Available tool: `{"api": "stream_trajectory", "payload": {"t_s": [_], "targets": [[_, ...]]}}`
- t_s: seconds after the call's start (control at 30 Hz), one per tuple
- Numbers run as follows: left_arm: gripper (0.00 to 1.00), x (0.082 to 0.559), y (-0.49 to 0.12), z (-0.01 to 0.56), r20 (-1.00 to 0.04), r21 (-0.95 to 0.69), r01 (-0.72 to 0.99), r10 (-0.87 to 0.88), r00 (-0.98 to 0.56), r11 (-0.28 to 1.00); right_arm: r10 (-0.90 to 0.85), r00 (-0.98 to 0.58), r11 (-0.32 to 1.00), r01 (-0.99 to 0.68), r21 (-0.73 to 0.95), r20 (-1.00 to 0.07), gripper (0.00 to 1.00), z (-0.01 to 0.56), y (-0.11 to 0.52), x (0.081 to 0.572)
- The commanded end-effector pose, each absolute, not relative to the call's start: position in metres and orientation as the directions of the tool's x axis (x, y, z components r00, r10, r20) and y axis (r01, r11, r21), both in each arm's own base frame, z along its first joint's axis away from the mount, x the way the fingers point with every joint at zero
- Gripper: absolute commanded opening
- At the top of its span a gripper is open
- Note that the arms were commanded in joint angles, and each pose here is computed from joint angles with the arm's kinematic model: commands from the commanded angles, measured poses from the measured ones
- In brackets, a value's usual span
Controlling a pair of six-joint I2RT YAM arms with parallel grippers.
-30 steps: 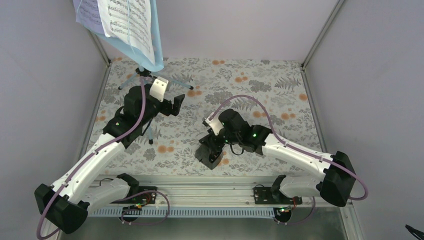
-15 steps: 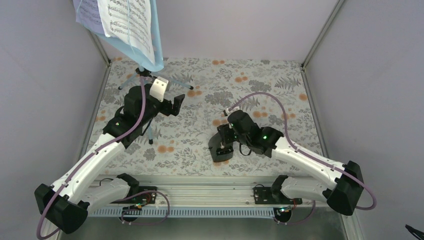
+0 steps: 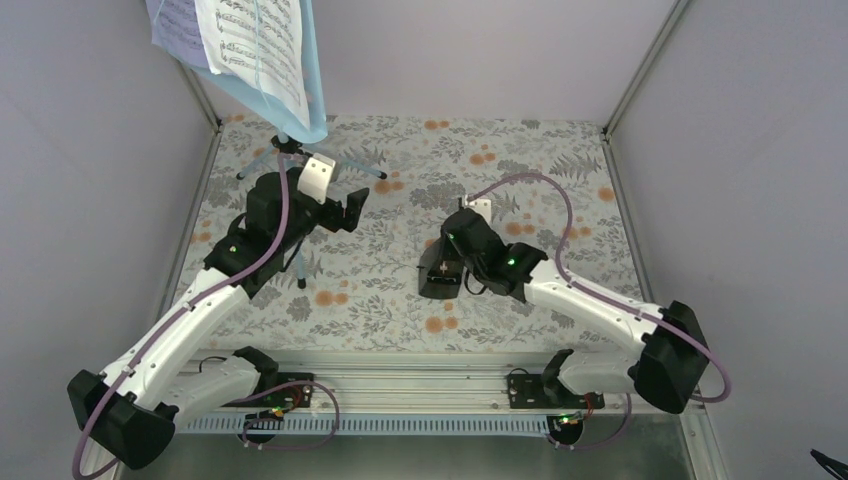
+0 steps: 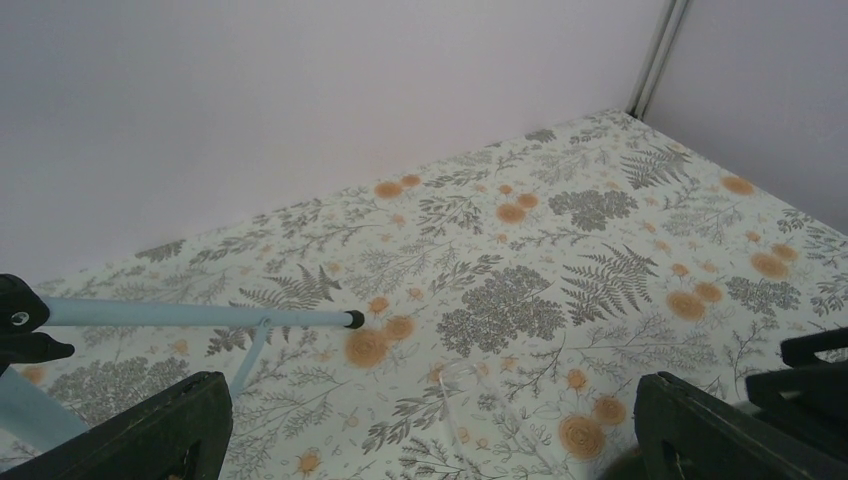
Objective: Pack up the instrument practice props
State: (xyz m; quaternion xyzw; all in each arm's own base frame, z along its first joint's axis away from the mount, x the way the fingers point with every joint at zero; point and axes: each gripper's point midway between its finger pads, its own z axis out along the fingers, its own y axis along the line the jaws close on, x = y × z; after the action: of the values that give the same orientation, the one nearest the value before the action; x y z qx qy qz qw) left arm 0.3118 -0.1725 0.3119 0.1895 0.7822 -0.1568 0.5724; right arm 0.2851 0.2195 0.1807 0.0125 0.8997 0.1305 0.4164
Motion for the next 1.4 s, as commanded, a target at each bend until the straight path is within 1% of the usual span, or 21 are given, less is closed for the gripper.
{"api": "stream_trajectory", "payload": {"t_s": [0.0, 0.13, 0.23, 0.27, 0.33, 0.47, 0.5, 0.6, 0.7, 0.77, 0.83, 0.9, 0.97, 1.0, 1.07, 1.1, 1.13, 1.23, 1.37], "targets": [[1.0, 0.311, -0.168, 0.321, -0.965, -0.025, 0.463, 0.1, -0.243, 0.886, 0.21, -0.578, 0.971, 0.028, 0.239, -0.789, 0.47, 0.189, 0.209, 0.313], [1.0, 0.31, -0.168, 0.322, -0.965, -0.026, 0.464, 0.099, -0.241, 0.885, 0.212, -0.576, 0.97, 0.025, 0.242, -0.789, 0.48, 0.19, 0.212, 0.324], [1.0, 0.31, -0.167, 0.322, -0.965, -0.025, 0.46, 0.097, -0.241, 0.888, 0.206, -0.578, 0.964, -0.017, 0.264, -0.789, 0.55, 0.197, 0.219, 0.325], [1.0, 0.31, -0.167, 0.322, -0.966, -0.026, 0.458, 0.095, -0.241, 0.889, 0.201, -0.579, 0.962, -0.034, 0.269, -0.79, 0.59, 0.2, 0.221, 0.324], [1.0, 0.311, -0.165, 0.322, -0.966, -0.024, 0.451, 0.095, -0.24, 0.892, 0.196, -0.572, 0.957, -0.065, 0.282, -0.796, 0.7, 0.209, 0.224, 0.323], [1.0, 0.311, -0.161, 0.321, -0.967, -0.019, 0.432, 0.093, -0.237, 0.901, 0.187, -0.544, 0.943, -0.134, 0.305, -0.818, 0.95, 0.24, 0.22, 0.317], [1.0, 0.312, -0.16, 0.321, -0.968, -0.018, 0.427, 0.092, -0.236, 0.904, 0.194, -0.528, 0.938, -0.147, 0.314, -0.827, 0.99, 0.252, 0.215, 0.314], [1.0, 0.312, -0.158, 0.321, -0.969, -0.015, 0.415, 0.089, -0.23, 0.91, 0.23, -0.476, 0.918, -0.181, 0.351, -0.848, 1.0, 0.28, 0.19, 0.304], [1.0, 0.312, -0.156, 0.323, -0.971, -0.012, 0.406, 0.086, -0.223, 0.914, 0.221, -0.472, 0.914, -0.206, 0.35, -0.853, 1.0, 0.267, 0.166, 0.296], [1.0, 0.312, -0.156, 0.322, -0.971, -0.01, 0.405, 0.088, -0.223, 0.914, 0.192, -0.481, 0.897, -0.268, 0.352, -0.855, 1.0, 0.249, 0.16, 0.287], [1.0, 0.312, -0.158, 0.322, -0.971, -0.011, 0.416, 0.09, -0.221, 0.91, 0.152, -0.475, 0.831, -0.413, 0.372, -0.867, 1.0, 0.237, 0.171, 0.269], [1.0, 0.312, -0.161, 0.319, -0.969, -0.014, 0.431, 0.094, -0.227, 0.902, 0.127, -0.43, 0.744, -0.555, 0.373, -0.894, 1.0, 0.231, 0.185, 0.247], [1.0, 0.314, -0.164, 0.317, -0.967, -0.016, 0.438, 0.097, -0.235, 0.899, 0.156, -0.399, 0.674, -0.626, 0.393, -0.903, 1.0, 0.223, 0.19, 0.23], [1.0, 0.315, -0.165, 0.315, -0.965, -0.017, 0.441, 0.101, -0.242, 0.898, 0.173, -0.397, 0.654, -0.638, 0.406, -0.902, 0.99, 0.217, 0.191, 0.226], [1.0, 0.318, -0.166, 0.313, -0.963, -0.016, 0.439, 0.105, -0.248, 0.898, 0.201, -0.423, 0.643, -0.623, 0.445, -0.884, 0.94, 0.194, 0.19, 0.222], [1.0, 0.318, -0.166, 0.313, -0.963, -0.015, 0.439, 0.105, -0.249, 0.898, 0.211, -0.436, 0.646, -0.609, 0.46, -0.875, 0.92, 0.187, 0.189, 0.223], [1.0, 0.318, -0.166, 0.312, -0.962, -0.013, 0.438, 0.108, -0.25, 0.899, 0.212, -0.449, 0.651, -0.598, 0.468, -0.868, 0.87, 0.177, 0.188, 0.223], [1.0, 0.319, -0.167, 0.309, -0.96, -0.009, 0.442, 0.115, -0.254, 0.897, 0.206, -0.501, 0.683, -0.542, 0.49, -0.841, 0.8, 0.147, 0.185, 0.228], [1.0, 0.321, -0.171, 0.303, -0.953, -0.008, 0.457, 0.131, -0.272, 0.89, 0.175, -0.552, 0.681, -0.53, 0.505, -0.815, 0.75, 0.128, 0.191, 0.23]]}}
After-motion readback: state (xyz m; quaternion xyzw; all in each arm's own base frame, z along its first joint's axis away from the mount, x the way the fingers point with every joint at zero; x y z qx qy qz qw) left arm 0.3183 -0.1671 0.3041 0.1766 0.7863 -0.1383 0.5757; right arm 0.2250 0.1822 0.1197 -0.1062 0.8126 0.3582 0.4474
